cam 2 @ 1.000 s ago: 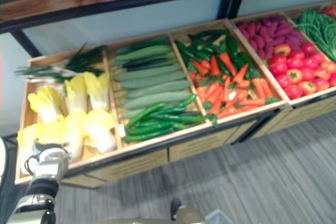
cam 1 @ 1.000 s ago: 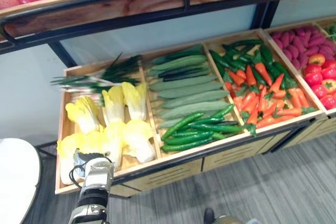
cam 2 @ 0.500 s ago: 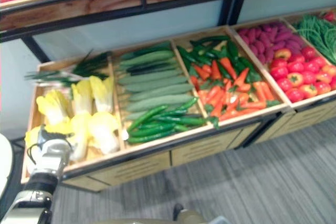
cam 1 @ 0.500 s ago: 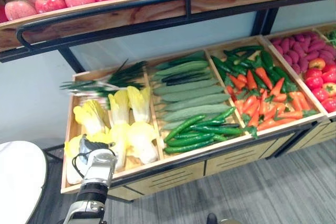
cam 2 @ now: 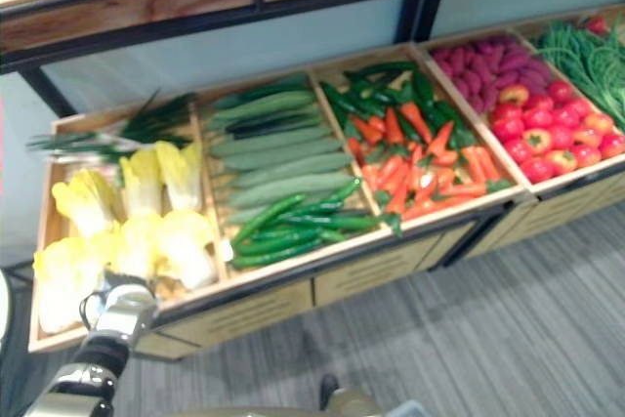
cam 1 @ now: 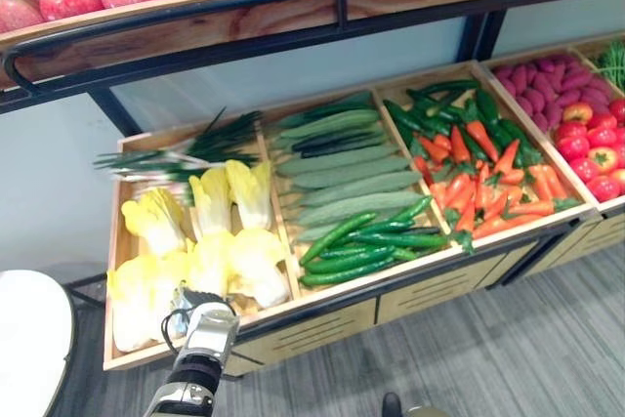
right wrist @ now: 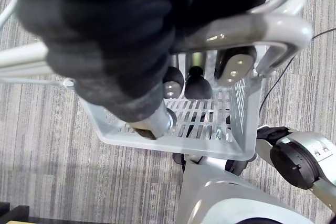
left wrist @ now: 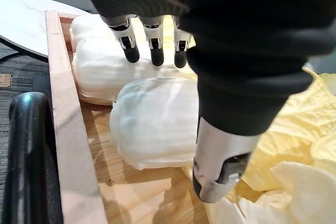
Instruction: Pick vegetable in the basket
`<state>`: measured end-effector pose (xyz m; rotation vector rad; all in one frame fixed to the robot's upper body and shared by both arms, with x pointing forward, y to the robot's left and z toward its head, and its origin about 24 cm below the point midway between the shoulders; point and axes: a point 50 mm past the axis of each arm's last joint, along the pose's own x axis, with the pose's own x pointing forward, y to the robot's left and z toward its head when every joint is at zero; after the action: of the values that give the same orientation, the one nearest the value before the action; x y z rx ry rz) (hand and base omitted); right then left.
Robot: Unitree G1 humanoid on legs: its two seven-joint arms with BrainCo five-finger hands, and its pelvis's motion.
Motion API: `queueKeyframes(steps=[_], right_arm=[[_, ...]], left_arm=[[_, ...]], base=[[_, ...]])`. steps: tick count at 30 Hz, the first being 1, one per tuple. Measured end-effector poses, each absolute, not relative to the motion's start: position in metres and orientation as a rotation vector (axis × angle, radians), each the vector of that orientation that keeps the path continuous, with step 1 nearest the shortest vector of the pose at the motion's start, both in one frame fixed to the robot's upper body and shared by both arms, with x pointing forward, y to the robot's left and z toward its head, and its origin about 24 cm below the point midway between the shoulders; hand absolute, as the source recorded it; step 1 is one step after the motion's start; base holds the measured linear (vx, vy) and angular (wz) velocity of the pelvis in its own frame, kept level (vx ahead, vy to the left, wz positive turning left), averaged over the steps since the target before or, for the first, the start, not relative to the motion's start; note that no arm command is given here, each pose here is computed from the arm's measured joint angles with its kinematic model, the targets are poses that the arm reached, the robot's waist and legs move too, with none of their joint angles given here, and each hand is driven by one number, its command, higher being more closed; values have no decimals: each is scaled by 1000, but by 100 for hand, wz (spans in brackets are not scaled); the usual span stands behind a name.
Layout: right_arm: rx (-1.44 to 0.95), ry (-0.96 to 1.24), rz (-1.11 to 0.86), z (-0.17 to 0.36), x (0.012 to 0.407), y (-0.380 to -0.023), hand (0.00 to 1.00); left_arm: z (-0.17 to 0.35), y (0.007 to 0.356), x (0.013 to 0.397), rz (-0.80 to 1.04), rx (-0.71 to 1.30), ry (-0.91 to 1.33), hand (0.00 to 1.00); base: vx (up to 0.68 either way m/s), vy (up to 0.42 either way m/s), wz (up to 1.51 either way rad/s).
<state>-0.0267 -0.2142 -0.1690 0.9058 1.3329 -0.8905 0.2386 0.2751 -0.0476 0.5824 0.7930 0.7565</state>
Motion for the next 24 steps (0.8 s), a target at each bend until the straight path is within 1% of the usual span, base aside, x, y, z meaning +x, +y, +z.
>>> queueKeyframes(steps=[4,9,18,21,23,24], right_arm=[[892,1335,-872,-169,-24,-215,100],[867,1310,-830,-168,-10,-218,100],[884,1200,-738,-164,22,-219,100],[856,1175,-683,-162,32,-218,100],[838,1156,-630,-160,42,-217,100],[832,1151,-616,-159,45,-216,100]], left_arm=[[-51,272,238,790,584,808,0],[-47,276,242,885,506,809,0],[-20,288,269,997,255,754,0],[-12,294,276,998,166,730,0],[-5,297,281,990,140,700,0],[-3,297,284,982,116,688,100]], base=[[-11,-15,-3],[-34,-28,-13],[-35,-20,-15],[-31,-8,-9],[-37,2,-6],[0,0,0]])
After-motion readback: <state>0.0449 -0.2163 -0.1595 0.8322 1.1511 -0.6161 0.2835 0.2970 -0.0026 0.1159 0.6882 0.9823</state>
